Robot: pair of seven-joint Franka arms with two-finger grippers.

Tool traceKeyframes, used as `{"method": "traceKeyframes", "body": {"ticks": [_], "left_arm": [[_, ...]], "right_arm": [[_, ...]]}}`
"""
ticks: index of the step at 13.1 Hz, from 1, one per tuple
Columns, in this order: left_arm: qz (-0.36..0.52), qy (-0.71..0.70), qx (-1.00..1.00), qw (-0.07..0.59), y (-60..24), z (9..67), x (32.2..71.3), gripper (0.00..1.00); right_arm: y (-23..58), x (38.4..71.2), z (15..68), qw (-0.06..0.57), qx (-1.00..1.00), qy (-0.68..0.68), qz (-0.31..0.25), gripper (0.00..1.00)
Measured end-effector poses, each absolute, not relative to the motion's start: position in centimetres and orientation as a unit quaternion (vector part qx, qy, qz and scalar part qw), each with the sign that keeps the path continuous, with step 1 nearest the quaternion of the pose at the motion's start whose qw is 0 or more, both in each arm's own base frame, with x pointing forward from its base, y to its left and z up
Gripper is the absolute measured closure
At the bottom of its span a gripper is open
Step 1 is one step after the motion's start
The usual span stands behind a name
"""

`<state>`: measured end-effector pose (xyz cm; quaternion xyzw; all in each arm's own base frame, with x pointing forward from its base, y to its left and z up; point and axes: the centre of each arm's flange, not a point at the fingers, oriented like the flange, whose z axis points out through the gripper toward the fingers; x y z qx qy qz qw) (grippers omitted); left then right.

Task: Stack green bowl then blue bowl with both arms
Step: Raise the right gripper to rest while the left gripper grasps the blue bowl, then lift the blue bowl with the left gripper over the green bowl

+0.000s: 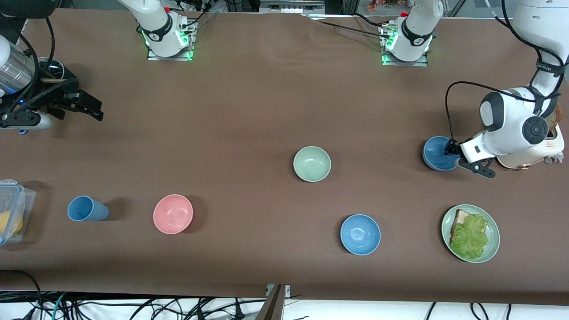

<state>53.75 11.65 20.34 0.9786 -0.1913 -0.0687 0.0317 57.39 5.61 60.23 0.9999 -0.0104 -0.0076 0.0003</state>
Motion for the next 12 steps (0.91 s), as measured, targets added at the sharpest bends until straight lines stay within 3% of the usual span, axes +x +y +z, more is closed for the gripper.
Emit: {"method": "traceKeyframes", "body": {"ticks": [3, 7, 12], "left_arm": [[-0.062, -0.196, 0.978, 0.029, 11.7, 20.9, 54.3, 0.93], [-0.044, -0.218, 0.975, 0.023, 11.7, 23.3, 55.9, 0.95], [-0.088, -0.235, 0.967, 0.046, 5.7, 34.1, 59.9, 0.95]], "right_arm": [[5.5, 57.4, 60.2, 0.000, 1.000, -0.011, -0.008, 0.00], [5.4, 57.5, 60.2, 0.000, 1.000, -0.012, -0.007, 0.00], [5.4, 57.5, 60.1, 0.000, 1.000, -0.012, -0.007, 0.00]]}}
